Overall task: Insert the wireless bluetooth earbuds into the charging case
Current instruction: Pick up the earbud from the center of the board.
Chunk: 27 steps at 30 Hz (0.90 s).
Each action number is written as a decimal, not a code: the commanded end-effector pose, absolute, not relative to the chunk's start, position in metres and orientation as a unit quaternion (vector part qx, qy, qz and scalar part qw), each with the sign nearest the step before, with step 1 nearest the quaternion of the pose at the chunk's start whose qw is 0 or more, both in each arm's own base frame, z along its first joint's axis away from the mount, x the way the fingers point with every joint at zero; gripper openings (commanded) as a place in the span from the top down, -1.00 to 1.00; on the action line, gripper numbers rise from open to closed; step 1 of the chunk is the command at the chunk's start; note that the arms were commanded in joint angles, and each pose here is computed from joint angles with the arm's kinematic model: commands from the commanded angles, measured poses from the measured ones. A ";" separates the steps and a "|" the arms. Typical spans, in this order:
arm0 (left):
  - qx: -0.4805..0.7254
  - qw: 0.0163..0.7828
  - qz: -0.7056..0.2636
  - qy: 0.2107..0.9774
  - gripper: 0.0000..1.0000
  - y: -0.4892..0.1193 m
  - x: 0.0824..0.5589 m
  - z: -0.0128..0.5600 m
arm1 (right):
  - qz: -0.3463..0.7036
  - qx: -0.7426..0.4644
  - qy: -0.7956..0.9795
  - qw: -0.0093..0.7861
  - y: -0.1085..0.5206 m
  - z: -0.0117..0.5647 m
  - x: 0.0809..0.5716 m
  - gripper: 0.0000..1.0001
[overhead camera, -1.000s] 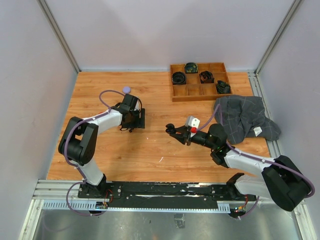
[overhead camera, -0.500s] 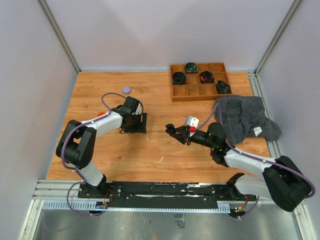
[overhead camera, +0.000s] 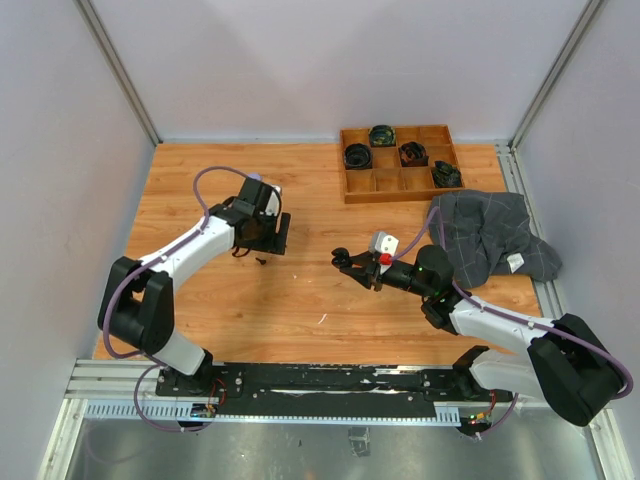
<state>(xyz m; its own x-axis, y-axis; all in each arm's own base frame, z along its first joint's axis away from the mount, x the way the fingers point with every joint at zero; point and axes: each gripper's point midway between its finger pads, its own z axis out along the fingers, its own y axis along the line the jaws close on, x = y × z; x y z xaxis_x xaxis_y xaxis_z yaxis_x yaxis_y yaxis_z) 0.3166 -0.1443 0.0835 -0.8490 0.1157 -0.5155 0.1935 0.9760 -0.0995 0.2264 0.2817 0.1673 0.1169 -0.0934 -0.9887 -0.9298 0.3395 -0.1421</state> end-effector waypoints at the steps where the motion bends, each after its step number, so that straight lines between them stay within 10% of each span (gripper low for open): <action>1: 0.154 0.253 -0.048 0.954 -0.53 -0.136 0.329 0.084 | 0.352 -0.467 0.533 0.611 0.291 0.189 0.222 0.99; 27: 0.163 0.143 -0.021 0.976 -0.39 -0.123 0.321 0.024 | 0.351 -0.476 0.537 0.601 0.295 0.183 0.222 0.98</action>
<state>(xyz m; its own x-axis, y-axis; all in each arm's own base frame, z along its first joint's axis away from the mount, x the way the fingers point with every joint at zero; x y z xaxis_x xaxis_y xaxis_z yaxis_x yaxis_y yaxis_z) 0.3307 -0.1330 0.0358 -0.8868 0.3120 -0.3409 0.3379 0.9410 -0.0177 0.2198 0.2875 0.1634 0.1152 -0.1173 -0.9864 -0.9395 0.3097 -0.1465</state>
